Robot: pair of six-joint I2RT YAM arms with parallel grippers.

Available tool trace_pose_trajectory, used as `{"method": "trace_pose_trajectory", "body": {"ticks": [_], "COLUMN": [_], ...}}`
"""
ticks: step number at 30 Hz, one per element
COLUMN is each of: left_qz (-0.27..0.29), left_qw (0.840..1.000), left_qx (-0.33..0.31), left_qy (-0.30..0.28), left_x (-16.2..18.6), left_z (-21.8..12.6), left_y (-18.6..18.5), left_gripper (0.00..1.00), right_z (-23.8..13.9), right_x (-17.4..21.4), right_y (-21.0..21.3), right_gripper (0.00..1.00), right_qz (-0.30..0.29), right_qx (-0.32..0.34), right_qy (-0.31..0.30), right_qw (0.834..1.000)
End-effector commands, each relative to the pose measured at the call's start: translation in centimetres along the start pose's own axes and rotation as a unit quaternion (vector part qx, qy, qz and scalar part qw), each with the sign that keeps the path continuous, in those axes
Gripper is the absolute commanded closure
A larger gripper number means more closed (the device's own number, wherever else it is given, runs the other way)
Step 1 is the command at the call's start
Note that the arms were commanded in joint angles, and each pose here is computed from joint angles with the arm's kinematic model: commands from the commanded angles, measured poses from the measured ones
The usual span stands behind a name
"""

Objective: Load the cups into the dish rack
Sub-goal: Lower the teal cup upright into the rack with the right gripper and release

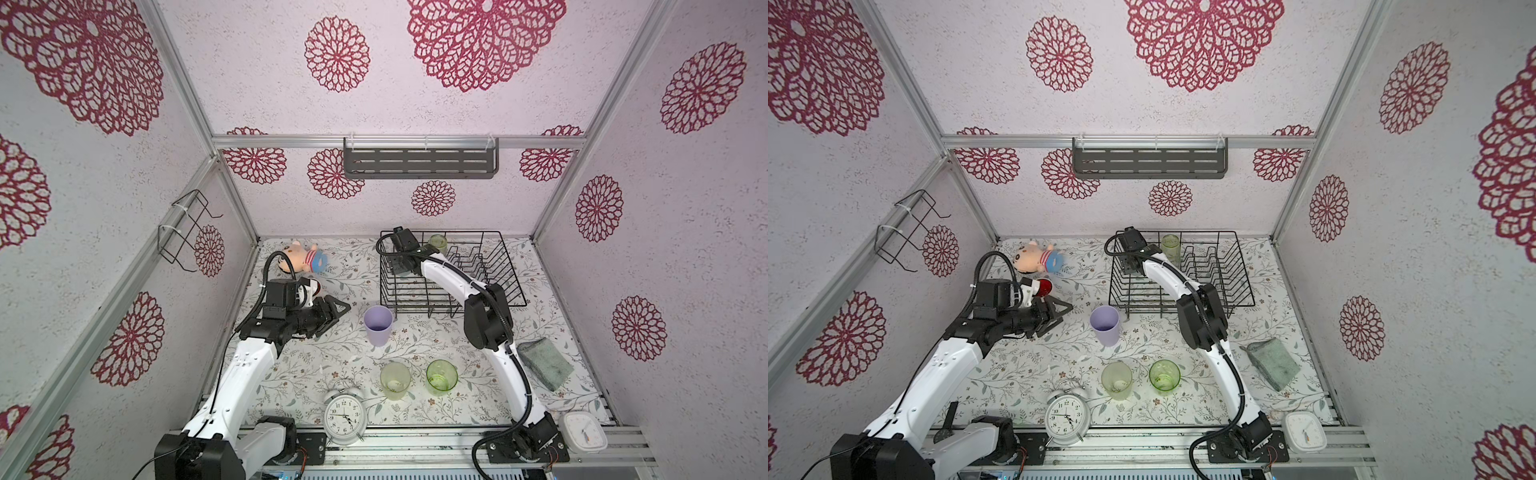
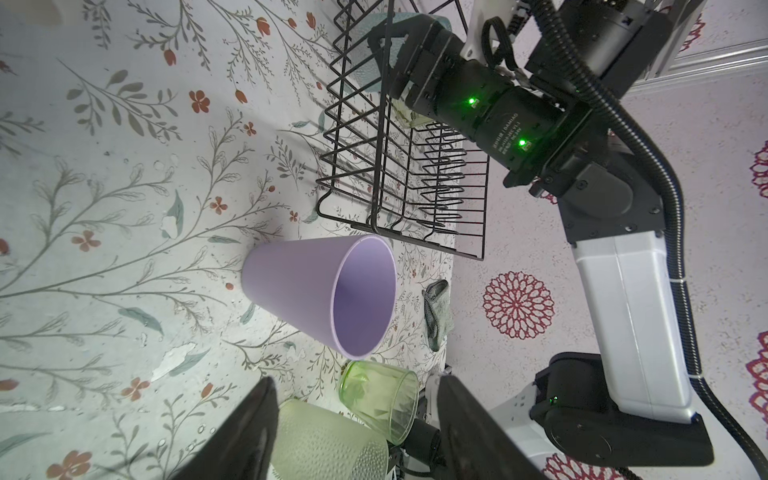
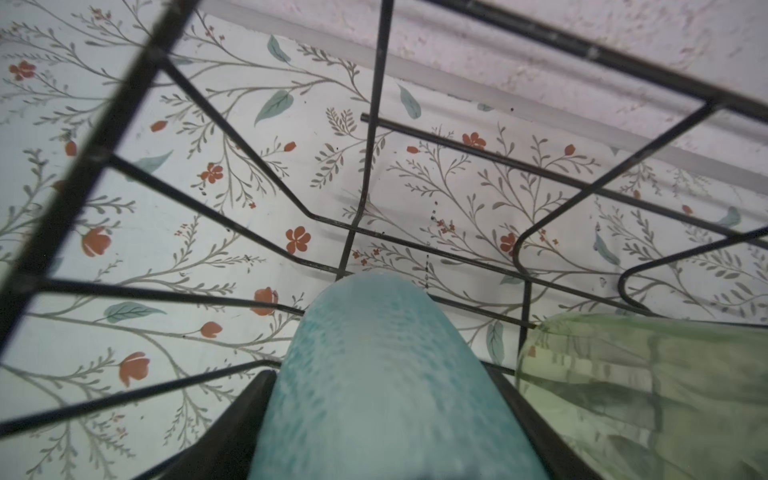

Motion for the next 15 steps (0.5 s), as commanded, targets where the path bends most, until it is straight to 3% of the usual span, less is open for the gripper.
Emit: {"method": "trace_pose_trajectory", "body": {"ticks": [1, 6, 9, 15], "left_qz": [0.010, 0.011, 0.010, 0.010], "left_qw": [1.000, 1.000, 1.000, 1.000], "left_qx": [0.004, 0.003, 0.003, 0.004], "left_qy": [0.000, 0.001, 0.003, 0.003], "left_x": [0.01, 0.00, -0.05, 0.00], "left_z": [-0.05, -0.01, 0.11, 0.06], "left_y": [-0.23, -0.19, -0.15, -0.17], "left_gripper": [0.35, 0.34, 0.34, 0.34], "right_z": [-0.68, -0.04, 0.00, -0.68], "right_x": [-1.70, -1.60, -1.50, -1.85], "right_y": [-0.92, -1.09, -1.23, -1.30], "right_gripper": [0.42, 0.36, 0.25, 0.13], "right_qz": [0.004, 0.001, 0.002, -0.009], "right_qx": [0.022, 0.023, 0.026, 0.020], "right_qy": [-0.030, -0.031, -0.028, -0.031], "right_qw": [0.999, 0.999, 0.999, 0.999]}}
Point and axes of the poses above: each gripper's point midway between its finger pads, its own z axis out along the fingers, its own y axis along the line the jaws close on, x = y × z, the point moved 8 cm from there along -z, back along the fingers, and after that the axes turned 10 degrees about -z, right-handed, at the moved point
